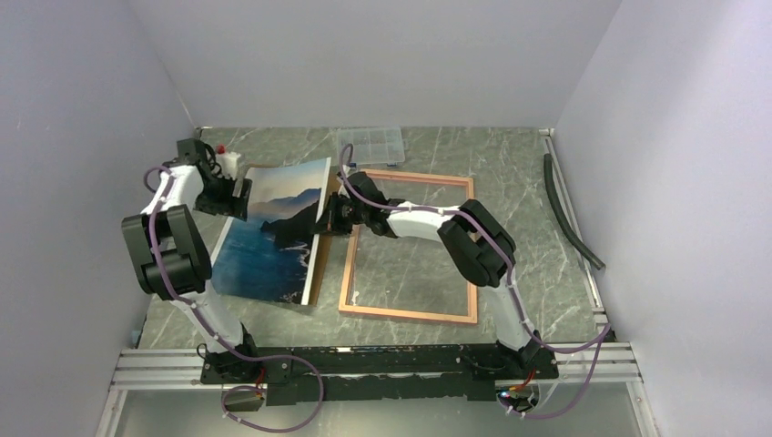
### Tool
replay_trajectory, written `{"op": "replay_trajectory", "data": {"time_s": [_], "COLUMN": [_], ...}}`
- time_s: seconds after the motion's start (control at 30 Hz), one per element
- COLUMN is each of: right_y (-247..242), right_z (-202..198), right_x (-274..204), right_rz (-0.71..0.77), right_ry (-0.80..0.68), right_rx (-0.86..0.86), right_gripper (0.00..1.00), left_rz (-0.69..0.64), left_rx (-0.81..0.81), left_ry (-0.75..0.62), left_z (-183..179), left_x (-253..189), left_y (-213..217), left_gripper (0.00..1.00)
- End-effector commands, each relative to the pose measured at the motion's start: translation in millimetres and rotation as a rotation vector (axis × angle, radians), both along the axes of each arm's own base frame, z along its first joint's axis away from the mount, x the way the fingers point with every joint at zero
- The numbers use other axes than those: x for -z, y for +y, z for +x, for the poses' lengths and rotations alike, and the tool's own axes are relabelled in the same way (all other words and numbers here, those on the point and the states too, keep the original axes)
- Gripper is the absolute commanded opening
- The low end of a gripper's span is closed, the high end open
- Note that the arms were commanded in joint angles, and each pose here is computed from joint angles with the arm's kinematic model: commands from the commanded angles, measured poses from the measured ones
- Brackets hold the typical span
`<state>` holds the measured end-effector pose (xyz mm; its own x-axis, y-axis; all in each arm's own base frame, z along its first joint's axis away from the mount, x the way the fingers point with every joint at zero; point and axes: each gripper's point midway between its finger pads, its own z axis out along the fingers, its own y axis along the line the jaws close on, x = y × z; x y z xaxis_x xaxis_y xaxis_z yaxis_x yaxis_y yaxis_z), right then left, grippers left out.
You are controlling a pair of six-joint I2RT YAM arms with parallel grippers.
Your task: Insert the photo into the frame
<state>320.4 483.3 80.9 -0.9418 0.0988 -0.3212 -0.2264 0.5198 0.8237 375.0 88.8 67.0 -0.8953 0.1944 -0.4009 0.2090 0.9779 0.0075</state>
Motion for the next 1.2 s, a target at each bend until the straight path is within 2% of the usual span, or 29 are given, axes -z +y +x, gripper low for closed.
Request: {"op": "replay_trajectory", "data": {"time_s": [0.0,0.2,0.3,0.5,0.67,0.97,1.07,1.17], "right_y": [-15.6,-93.6,-151.8,-267.2,-354.0,-404.3,-398.1,-385.3], "right_z": [13.5,-7.7,-25.7,-61.9,-80.3,-72.2,-68.2,-65.8], "right_x": [-94.4,-169.4,-186.7,-224.7,-258.1,-278.7,-276.7,-251.7], "right_rz": [0.071,-0.14,-0.313,-0.579,-0.777,-1.133,-1.194,-1.238], "right_ry": [-0.21,-0.423,-0.452,-0.514,-0.563,-0.545,-0.545,-0.503], "right_rx": [0.01,0.023,0.071,0.253,0.485,0.626,0.597,0.519], "right_gripper": [0.0,0.0,0.0,0.0,0.0,0.0,0.0,0.0], "left_rz": [-0.018,-0.009,-0.016,-0.023,-0.035,-0.03,-0.03,-0.028], "left_rx": [-0.029,-0.041,-0.042,-0.038,-0.034,-0.015,-0.013,-0.012], "left_ry": [-0.101,-0.16,-0.164,-0.138,-0.127,-0.095,-0.095,-0.097], "left_z": [6.4,10.3,9.5,4.4,3.4,1.0,1.4,1.4], "left_x": [-60.1,-87.8,-86.6,-73.6,-66.0,-55.6,-56.2,-56.7], "left_y": [8.4,11.7,9.6,6.5,3.4,-4.8,-6.6,-7.0], "left_gripper": [0.94,0.94,0.94,0.94,0.94,0.94,0.94,0.94]}}
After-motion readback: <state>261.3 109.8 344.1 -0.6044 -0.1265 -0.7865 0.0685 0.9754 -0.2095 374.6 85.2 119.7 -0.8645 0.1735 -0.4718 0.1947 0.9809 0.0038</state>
